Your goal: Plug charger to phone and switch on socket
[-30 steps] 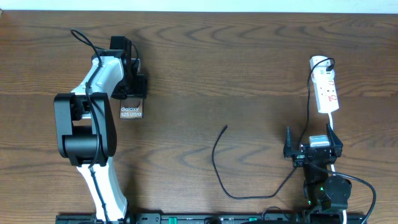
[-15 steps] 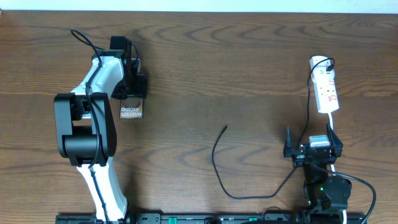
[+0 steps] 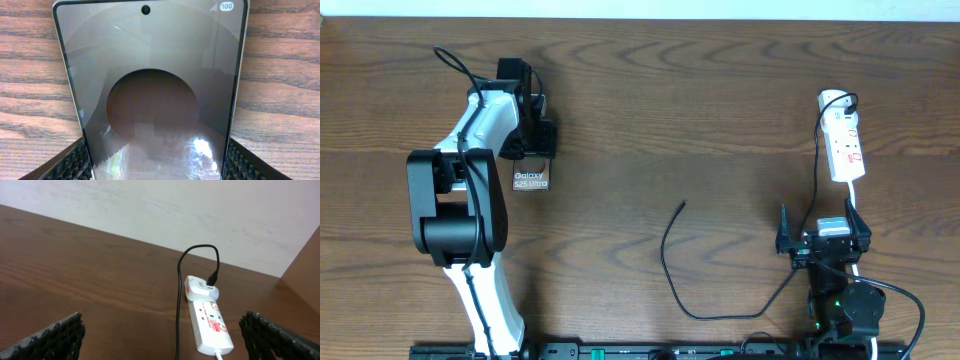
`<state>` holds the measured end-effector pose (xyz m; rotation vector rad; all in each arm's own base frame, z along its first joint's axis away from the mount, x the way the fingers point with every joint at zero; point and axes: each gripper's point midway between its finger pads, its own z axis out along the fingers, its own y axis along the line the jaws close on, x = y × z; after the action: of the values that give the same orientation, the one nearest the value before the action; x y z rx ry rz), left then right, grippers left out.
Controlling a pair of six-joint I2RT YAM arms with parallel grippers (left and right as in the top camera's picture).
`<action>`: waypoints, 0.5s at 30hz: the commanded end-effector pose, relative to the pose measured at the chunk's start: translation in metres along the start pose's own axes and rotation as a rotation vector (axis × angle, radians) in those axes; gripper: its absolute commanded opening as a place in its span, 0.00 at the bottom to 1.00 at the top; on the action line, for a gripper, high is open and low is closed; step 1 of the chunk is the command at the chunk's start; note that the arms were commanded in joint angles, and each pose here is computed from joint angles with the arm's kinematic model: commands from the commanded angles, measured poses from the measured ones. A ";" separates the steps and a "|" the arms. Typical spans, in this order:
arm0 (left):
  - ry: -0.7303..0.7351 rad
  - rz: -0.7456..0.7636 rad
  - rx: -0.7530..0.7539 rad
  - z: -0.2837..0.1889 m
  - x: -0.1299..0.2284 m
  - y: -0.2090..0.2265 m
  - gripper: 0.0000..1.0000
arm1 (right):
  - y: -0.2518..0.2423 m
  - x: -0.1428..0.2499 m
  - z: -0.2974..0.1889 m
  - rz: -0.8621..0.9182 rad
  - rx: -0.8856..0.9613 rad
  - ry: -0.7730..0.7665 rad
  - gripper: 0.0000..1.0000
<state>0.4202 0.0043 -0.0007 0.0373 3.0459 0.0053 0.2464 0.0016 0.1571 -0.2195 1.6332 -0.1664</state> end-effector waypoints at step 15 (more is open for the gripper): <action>0.067 -0.006 0.004 0.019 0.018 -0.002 0.08 | 0.003 -0.001 0.000 -0.010 -0.011 -0.004 0.99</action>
<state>0.4202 0.0044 -0.0007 0.0373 3.0459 0.0059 0.2464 0.0016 0.1571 -0.2195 1.6332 -0.1664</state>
